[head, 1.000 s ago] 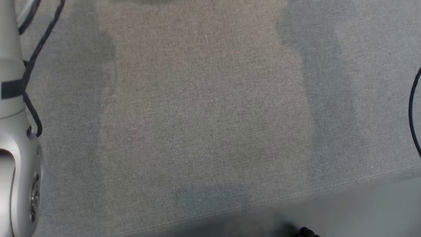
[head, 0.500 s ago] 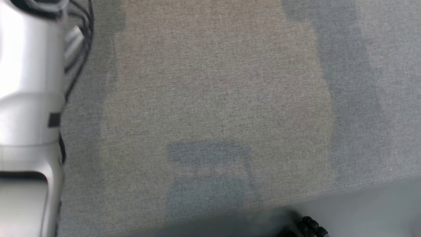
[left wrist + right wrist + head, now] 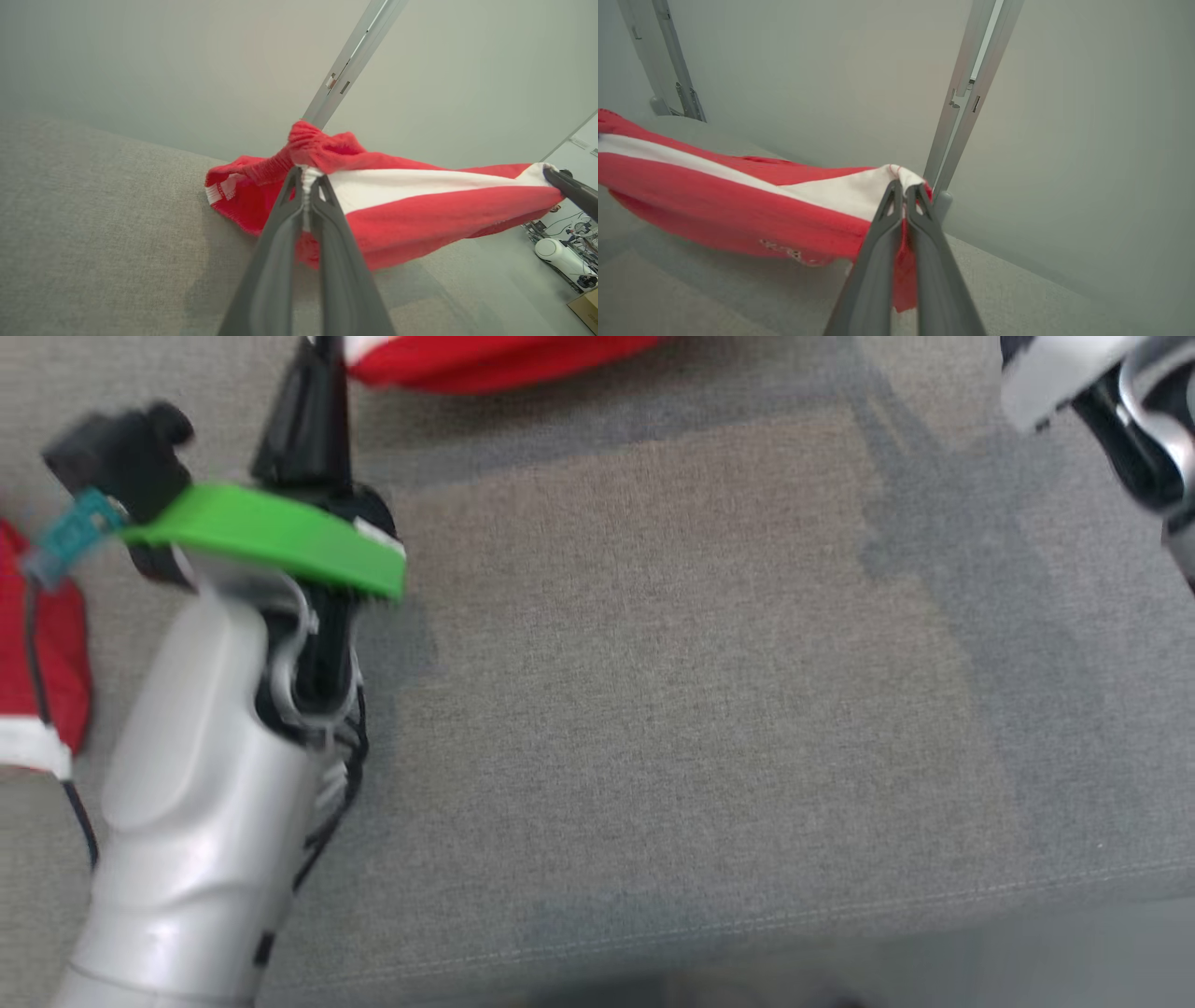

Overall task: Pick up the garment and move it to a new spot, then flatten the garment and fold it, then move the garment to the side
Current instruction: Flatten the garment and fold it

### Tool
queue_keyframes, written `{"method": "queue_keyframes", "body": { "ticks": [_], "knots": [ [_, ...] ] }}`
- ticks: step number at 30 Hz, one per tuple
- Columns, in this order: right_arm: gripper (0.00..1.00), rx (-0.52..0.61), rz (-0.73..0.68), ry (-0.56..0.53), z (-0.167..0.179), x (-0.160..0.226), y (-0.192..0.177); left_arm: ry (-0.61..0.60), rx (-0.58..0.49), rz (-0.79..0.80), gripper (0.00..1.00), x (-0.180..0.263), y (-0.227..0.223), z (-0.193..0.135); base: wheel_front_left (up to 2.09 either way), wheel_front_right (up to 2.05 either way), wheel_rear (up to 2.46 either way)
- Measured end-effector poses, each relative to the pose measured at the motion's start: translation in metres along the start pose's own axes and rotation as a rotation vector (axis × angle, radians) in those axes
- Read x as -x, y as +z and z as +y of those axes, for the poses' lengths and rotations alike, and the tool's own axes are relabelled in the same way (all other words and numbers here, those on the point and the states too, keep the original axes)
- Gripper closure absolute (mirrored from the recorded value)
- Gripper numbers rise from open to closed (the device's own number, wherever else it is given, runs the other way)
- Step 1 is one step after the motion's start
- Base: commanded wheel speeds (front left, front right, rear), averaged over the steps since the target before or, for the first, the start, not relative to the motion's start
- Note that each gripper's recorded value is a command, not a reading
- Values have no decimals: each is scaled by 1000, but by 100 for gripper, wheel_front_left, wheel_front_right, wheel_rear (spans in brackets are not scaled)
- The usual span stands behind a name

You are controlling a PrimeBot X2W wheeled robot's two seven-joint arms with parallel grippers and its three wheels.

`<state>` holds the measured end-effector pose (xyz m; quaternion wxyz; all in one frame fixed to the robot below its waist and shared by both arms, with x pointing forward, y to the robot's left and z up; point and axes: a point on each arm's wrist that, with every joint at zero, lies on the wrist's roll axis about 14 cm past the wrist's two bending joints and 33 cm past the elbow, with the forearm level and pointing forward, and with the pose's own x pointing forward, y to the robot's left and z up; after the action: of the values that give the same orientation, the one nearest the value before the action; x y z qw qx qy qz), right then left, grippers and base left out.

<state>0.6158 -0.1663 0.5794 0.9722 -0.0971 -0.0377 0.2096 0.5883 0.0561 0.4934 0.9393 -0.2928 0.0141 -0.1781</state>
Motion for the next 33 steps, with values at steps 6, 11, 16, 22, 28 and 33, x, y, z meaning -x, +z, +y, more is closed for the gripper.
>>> {"method": "queue_keyframes", "body": {
  "ticks": [6, 11, 16, 22, 28, 33],
  "knots": [
    [100, -55, 146, 8, 9, 46, -18, 49, -33, 49, 100, 50, -10, -8, 0, 0, 0],
    [100, -84, 231, 11, 17, 81, -23, 72, -78, 76, 100, 86, -13, -16, 0, 0, 0],
    [100, -61, 349, 30, 27, 116, -34, 64, -145, 132, 100, 118, -21, -28, 0, 0, 0],
    [100, -67, 472, 68, 42, 159, -39, 55, -222, 205, 100, 153, -35, -40, 0, 0, 0],
    [100, -90, 599, 98, 56, 208, -50, 42, -269, 295, 100, 193, -50, -52, 0, 0, 0],
    [100, -119, 598, 95, 61, 222, -44, 49, -265, 322, 100, 211, -55, -57, 0, 0, 0]
  ]
}}
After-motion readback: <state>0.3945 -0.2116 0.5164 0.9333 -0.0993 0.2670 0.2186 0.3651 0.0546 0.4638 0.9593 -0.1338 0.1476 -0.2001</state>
